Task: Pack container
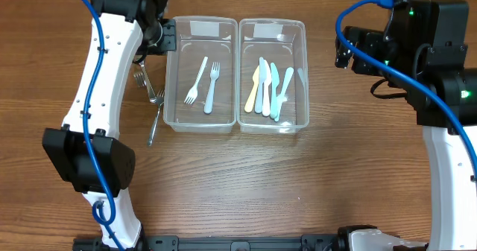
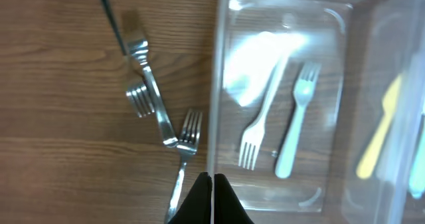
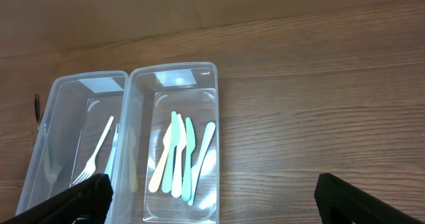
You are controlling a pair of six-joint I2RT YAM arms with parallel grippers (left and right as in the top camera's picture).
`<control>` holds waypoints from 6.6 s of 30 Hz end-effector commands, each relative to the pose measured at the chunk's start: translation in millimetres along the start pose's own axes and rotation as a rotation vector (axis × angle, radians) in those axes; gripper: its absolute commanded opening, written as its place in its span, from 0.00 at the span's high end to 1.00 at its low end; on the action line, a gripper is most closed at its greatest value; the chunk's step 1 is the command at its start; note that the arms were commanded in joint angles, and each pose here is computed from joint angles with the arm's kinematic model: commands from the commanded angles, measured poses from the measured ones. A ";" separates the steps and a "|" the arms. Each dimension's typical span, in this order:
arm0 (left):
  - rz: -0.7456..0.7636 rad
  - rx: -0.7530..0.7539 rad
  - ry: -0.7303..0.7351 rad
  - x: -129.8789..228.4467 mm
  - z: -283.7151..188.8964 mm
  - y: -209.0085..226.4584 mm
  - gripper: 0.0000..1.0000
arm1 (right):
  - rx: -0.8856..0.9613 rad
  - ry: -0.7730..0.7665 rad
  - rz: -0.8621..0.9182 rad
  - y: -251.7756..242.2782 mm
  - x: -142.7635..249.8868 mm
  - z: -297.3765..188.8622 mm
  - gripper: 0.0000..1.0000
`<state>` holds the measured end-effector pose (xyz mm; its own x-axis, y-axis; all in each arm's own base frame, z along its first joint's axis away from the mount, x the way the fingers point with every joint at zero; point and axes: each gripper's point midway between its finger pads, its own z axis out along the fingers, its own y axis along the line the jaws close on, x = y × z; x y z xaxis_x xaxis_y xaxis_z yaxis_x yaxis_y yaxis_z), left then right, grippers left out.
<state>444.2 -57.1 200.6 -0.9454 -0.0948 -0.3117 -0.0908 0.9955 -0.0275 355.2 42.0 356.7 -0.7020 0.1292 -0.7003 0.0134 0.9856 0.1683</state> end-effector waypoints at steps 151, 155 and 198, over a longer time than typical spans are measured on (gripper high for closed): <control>0.204 0.056 0.228 72.6 36.3 -103.4 0.96 | 0.018 -0.010 -0.001 -3.7 -2.8 -0.3 0.00; 0.202 0.011 0.229 81.0 57.5 -103.7 0.96 | 0.018 -0.010 -0.001 -3.7 -2.8 -0.3 0.00; -0.199 -0.073 0.047 -17.2 40.6 70.1 0.12 | 0.018 -0.010 -0.001 -3.7 -2.8 -0.3 0.00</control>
<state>457.5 -22.2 163.9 -0.9486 -0.2242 -0.2232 -0.2255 0.9740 -0.0199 355.4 41.2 356.8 -0.7012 0.1295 -0.7011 0.0164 0.9860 0.1658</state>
